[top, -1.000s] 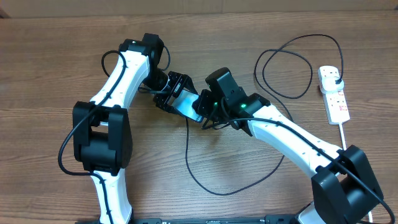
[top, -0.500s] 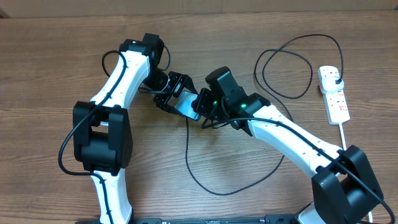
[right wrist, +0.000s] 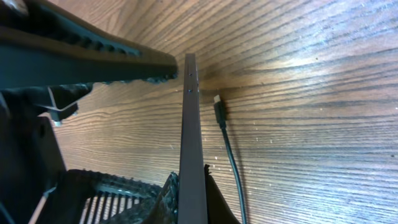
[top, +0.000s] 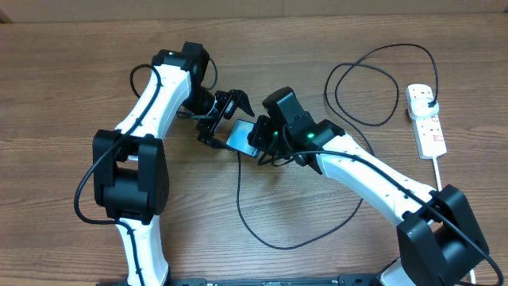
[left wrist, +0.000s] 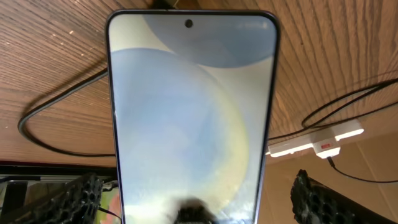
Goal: Plug charger to phone and switch on socket
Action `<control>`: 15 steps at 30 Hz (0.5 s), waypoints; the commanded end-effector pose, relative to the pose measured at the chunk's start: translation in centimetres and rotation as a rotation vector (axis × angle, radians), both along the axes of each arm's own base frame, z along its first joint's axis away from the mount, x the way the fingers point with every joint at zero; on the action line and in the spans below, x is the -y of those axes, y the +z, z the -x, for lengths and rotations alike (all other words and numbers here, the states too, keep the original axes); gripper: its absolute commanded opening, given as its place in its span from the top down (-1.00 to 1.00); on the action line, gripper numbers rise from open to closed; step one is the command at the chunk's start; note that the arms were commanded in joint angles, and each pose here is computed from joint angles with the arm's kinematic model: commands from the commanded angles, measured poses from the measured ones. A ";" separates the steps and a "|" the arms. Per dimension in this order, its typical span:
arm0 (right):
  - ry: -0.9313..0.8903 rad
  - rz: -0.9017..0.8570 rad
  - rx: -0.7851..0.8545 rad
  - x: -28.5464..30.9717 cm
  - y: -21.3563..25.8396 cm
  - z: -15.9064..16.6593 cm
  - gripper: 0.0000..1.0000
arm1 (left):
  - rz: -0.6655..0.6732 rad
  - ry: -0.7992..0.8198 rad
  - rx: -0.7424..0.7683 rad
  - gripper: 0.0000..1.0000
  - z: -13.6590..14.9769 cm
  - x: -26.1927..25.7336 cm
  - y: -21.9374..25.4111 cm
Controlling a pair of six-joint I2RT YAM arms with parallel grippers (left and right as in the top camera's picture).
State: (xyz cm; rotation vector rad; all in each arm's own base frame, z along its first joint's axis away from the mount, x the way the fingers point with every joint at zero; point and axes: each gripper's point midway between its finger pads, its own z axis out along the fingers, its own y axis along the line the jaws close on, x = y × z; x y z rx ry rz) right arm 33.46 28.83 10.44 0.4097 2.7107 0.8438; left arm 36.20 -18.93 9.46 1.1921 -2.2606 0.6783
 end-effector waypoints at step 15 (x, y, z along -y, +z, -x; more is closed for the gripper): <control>-0.171 -0.143 0.213 6.9 9.8 -4.7 0.93 | 0.643 -0.233 0.609 -0.90 -4.7 1.6 9.0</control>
